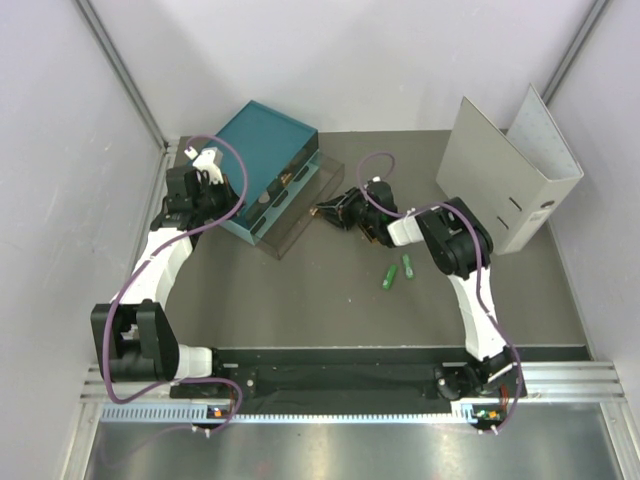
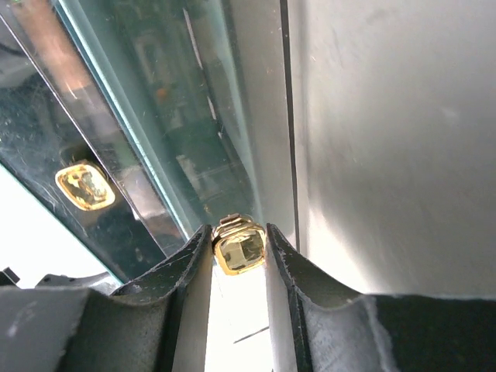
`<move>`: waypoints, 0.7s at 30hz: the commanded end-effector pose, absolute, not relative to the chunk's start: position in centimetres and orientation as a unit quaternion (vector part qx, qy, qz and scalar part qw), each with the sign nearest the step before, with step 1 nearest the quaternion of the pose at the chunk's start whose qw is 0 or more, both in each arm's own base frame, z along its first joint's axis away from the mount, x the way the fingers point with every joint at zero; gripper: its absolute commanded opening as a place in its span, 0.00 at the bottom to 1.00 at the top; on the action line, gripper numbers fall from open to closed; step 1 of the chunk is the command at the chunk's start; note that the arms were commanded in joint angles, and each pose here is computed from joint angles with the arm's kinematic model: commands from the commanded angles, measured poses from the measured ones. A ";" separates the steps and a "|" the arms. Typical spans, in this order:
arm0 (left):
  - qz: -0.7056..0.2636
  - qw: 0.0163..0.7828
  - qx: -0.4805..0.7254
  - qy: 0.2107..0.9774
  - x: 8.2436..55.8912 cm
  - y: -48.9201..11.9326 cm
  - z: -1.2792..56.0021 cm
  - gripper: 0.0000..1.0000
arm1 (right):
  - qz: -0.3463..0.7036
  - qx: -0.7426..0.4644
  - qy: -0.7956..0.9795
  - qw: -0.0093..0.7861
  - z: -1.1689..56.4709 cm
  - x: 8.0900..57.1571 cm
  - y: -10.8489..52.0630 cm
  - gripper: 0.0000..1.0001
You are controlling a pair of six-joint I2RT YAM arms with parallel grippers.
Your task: Organize the makeup
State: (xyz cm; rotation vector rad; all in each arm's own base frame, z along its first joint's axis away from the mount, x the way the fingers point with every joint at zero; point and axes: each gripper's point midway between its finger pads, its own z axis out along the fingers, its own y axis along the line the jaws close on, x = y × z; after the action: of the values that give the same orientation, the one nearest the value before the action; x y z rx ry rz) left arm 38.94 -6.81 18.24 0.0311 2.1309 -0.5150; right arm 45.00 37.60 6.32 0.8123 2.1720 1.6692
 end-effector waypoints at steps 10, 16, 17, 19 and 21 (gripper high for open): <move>-0.212 0.275 -0.025 0.937 32.0 -7.3 9.9 0.00 | 0.564 0.175 0.792 0.156 10.5 42.5 37.7 0.41; -0.213 0.279 -0.025 0.936 32.2 -7.4 10.0 0.00 | 0.564 0.155 0.794 0.168 13.8 42.1 37.3 0.46; -0.214 0.280 -0.026 0.936 32.3 -7.4 10.1 0.00 | 0.567 0.147 0.790 0.181 15.3 42.2 37.1 0.46; -0.215 0.279 -0.026 0.936 32.2 -7.4 9.9 0.00 | 0.550 0.129 0.802 0.195 16.1 42.0 36.5 0.46; -0.217 0.280 -0.027 0.935 32.2 -7.5 10.0 0.00 | 0.532 0.104 0.810 0.223 18.5 42.5 36.0 0.46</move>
State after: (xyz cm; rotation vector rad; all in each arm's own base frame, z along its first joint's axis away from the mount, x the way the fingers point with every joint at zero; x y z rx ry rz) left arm 38.82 -6.89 18.22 0.0218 2.1333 -0.5245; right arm 41.55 36.52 9.94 0.5335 2.3523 1.5329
